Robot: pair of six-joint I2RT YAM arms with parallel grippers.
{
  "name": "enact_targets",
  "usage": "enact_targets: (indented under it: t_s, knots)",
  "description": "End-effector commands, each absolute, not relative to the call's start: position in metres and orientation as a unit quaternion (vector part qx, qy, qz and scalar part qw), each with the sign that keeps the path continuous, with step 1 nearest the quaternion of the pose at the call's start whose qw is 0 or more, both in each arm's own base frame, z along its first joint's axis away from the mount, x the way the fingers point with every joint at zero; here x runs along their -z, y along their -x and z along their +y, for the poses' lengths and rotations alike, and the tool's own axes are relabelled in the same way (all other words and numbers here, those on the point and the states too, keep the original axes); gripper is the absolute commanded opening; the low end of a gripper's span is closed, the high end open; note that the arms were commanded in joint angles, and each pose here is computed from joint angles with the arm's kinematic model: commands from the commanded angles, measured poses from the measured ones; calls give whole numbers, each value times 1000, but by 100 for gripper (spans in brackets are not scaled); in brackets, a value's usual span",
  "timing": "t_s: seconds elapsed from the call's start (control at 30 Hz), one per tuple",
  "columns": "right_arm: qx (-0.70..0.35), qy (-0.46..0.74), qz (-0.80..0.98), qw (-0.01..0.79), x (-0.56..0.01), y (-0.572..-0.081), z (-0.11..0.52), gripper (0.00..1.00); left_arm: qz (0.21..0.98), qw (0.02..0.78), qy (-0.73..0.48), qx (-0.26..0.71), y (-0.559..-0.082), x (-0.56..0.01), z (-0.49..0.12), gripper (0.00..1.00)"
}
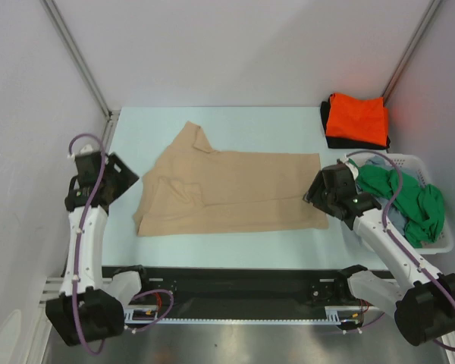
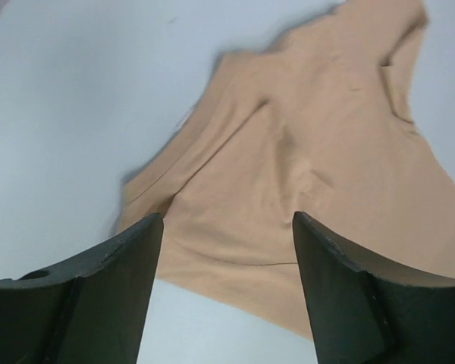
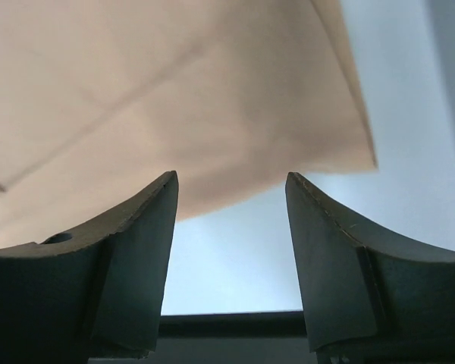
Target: Fold and stack the t-shirts
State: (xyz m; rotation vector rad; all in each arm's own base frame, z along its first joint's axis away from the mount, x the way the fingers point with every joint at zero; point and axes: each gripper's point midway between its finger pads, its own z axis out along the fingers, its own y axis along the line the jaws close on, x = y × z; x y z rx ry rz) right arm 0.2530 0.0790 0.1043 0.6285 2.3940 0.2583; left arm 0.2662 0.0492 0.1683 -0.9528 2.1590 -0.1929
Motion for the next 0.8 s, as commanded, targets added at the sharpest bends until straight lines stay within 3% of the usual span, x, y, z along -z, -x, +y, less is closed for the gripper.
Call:
enact_targets:
  t_s: [0.0, 0.13, 0.33, 0.37, 0.43, 0.47, 0.53, 0.57, 0.6, 0.67, 0.77]
  knots:
    - [-116, -210, 886, 396, -154, -292, 91, 63, 858, 434, 271, 49, -318, -211, 33, 75]
    - [-140, -193, 868, 436, -162, -313, 114, 59, 862, 447, 216, 99, -385, -228, 17, 75]
    - [-225, -130, 837, 482, -137, -287, 157, 64, 851, 465, 185, 161, -506, -232, 9, 74]
    - [-256, -110, 829, 484, -139, -282, 169, 65, 860, 445, 186, 169, -528, -202, 7, 73]
    - [-293, -80, 816, 493, -131, -266, 177, 71, 848, 465, 175, 188, -562, -216, -1, 72]
    - [-310, -72, 815, 485, -125, -259, 181, 79, 862, 435, 177, 188, -578, -178, -6, 72]
    - [-342, -60, 797, 493, -122, -246, 183, 84, 850, 453, 164, 212, -611, -194, -14, 72]
    - [-359, -48, 788, 497, -128, -241, 186, 91, 863, 423, 169, 220, -625, -153, -19, 72]
    - [-362, -47, 784, 502, -125, -238, 184, 98, 852, 442, 161, 230, -642, -175, -22, 72]
    - [-381, -45, 773, 506, -130, -234, 183, 100, 862, 421, 169, 227, -661, -132, -25, 74]
    - [-406, -50, 765, 497, -126, -235, 179, 100, 848, 436, 182, 242, -682, -117, -28, 76]
